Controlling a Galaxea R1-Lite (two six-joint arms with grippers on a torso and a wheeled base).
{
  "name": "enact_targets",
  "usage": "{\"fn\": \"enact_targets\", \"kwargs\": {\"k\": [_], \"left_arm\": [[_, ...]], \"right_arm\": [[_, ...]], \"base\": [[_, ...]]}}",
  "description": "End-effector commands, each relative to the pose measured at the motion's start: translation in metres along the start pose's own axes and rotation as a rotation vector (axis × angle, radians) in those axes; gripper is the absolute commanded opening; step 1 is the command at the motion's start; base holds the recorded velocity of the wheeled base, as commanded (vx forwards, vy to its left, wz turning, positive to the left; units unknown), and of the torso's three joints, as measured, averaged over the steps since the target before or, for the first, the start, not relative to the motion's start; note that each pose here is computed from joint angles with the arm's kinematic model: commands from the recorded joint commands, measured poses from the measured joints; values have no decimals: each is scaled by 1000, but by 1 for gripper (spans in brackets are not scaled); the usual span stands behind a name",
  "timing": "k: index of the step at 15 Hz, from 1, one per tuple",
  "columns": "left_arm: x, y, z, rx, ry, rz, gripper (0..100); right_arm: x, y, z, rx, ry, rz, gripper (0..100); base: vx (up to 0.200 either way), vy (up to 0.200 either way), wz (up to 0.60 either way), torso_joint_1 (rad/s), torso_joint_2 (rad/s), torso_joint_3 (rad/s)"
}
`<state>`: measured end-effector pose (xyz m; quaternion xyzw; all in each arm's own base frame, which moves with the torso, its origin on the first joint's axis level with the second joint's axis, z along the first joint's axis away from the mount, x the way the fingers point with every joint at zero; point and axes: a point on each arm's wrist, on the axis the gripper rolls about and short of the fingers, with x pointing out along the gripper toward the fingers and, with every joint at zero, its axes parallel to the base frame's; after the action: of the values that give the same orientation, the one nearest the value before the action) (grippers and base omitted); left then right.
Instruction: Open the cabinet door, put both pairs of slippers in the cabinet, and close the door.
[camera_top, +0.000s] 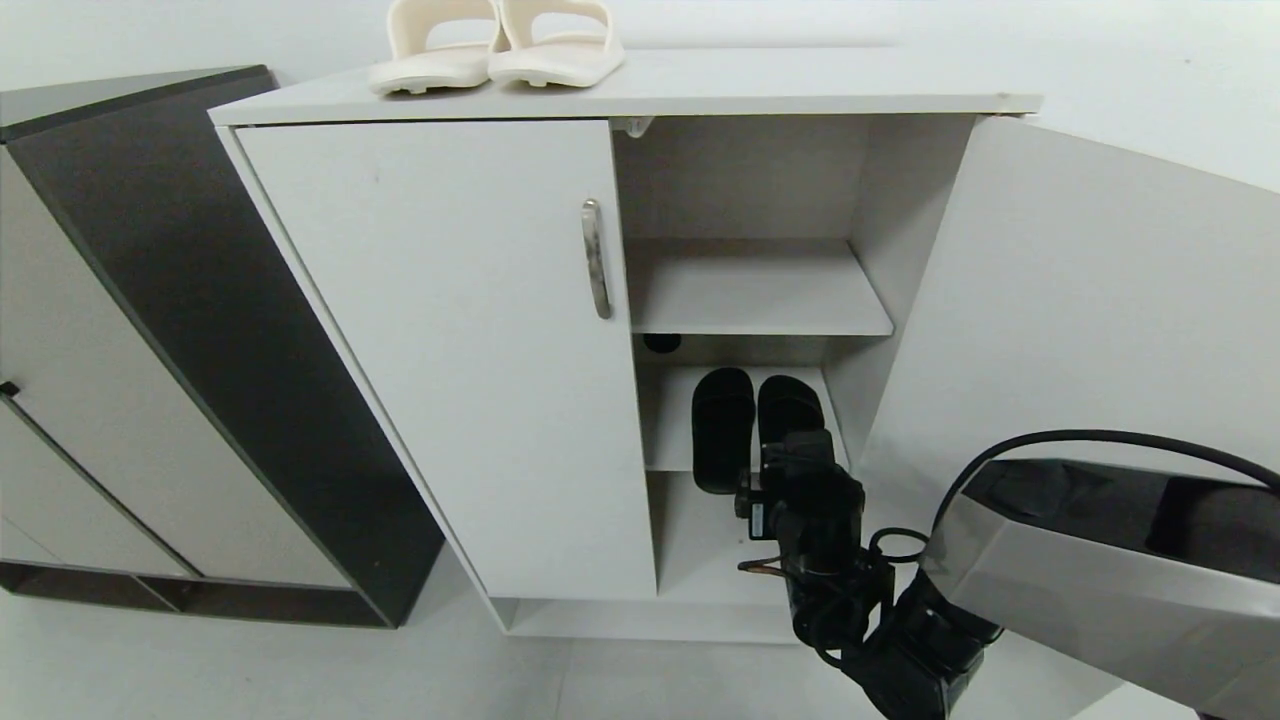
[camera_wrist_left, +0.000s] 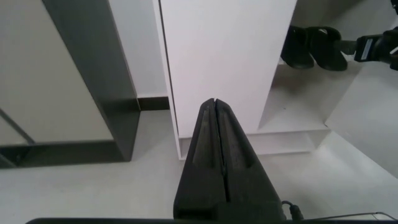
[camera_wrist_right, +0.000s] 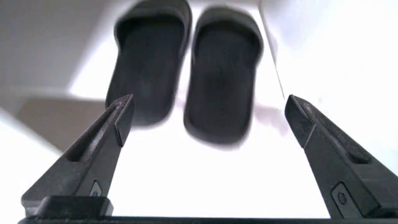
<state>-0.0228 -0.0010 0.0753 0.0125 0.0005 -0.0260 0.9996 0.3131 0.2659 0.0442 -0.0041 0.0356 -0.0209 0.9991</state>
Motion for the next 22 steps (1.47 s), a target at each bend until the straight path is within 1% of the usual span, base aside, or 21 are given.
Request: {"fn": "enact_targets", "kwargs": {"k": [1,2,4,5,9,15,22], "left_arm": [[0,0,0,-1,1,0,0],[0,0,0,-1,1,-2,0],[0,0,0,-16,1,1,0],[0,0,0,-17,1,3,0],[0,0,0,-16,1,1,0],[0,0,0,-16,1,0,0],[0,0,0,-16,1,0,0]], "right_arm": [[-1,0,0,-2,1,1,100],[-1,-1,0,-3,2,1,100],[-3,-2,-2,-3,0,1,100],[-3,-2,-1,0,-3,1,100],[-4,-3,5,8,-12,3,100],[-5,-3,5,3,-9,3,100],[-7,-2,6,-4,-11,13,100]], "base": [[-200,0,0,7,2,-2],[0,0,0,0,0,0],[0,0,0,0,0,0],[0,0,0,0,0,0],[0,0,0,0,0,0],[0,0,0,0,0,0],[0,0,0,0,1,163]]}}
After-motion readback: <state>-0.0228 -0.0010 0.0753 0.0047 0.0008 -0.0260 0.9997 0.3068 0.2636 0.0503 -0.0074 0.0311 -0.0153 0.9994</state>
